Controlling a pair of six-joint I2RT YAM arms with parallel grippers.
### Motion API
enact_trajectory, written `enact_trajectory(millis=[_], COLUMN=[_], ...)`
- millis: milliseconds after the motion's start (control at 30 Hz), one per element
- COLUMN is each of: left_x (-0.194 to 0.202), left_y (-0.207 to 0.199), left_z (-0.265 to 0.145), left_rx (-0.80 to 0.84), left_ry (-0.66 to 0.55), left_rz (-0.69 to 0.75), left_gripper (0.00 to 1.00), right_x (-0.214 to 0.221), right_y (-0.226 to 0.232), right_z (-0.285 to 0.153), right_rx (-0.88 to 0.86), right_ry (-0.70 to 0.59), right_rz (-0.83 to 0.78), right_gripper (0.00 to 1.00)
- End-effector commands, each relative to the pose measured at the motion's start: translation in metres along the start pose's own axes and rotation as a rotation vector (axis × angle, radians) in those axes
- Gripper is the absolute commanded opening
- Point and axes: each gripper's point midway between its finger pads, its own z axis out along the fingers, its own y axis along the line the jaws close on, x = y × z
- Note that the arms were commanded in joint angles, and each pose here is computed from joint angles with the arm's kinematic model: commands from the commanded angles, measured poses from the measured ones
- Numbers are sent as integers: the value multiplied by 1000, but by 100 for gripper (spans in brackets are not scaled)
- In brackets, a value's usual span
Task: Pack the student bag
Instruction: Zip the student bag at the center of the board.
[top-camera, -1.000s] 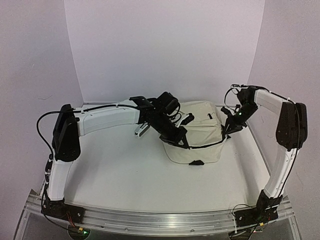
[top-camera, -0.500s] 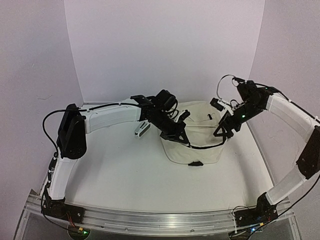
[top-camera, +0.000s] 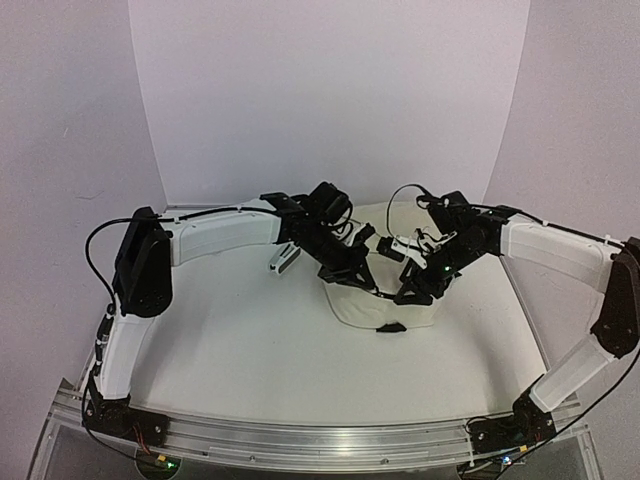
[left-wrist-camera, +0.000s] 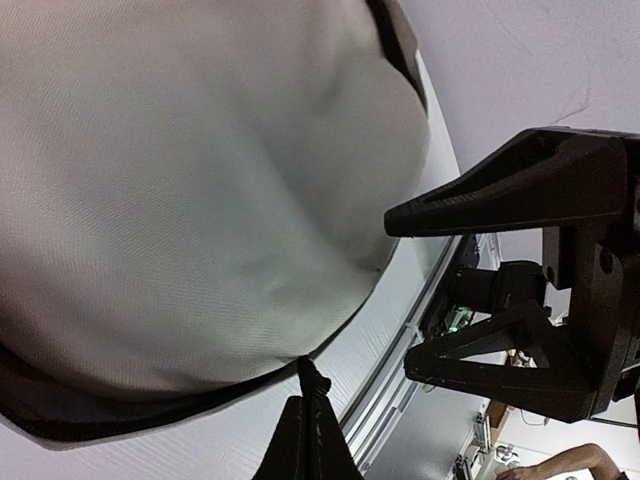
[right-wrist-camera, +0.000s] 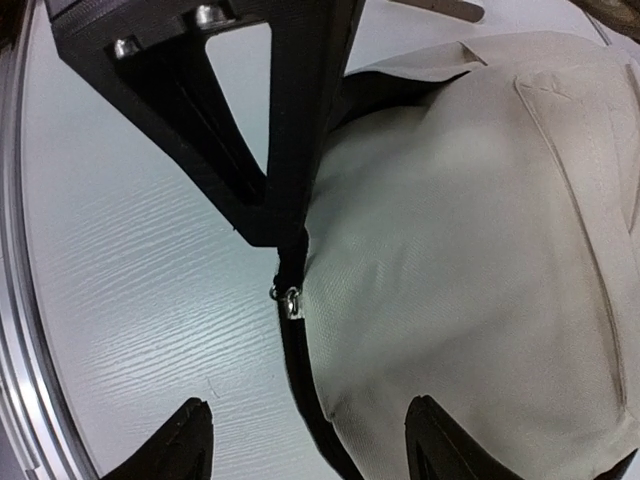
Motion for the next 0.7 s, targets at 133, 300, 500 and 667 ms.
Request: enact_trajectory(millis=[133, 300, 500, 667], left_x=[-14, -17, -29, -26], left_y=[-7, 2, 44, 74], left_z=[-34, -43, -77, -110], left_rx=[11, 0, -142, -257], left_ry=[-96, -119, -215, -277], left_rz=[-21, -48, -112, -143], left_gripper=[0, 0, 0, 0], right_x=[18, 28, 53, 89], right_y=[-19, -23, -8, 5], right_z=[16, 8, -15, -26], right_rx=[134, 189, 235, 227], right_ry=[60, 87, 123, 205], right_rz=[-26, -28, -103, -140], right_gripper=[41, 7, 0, 0])
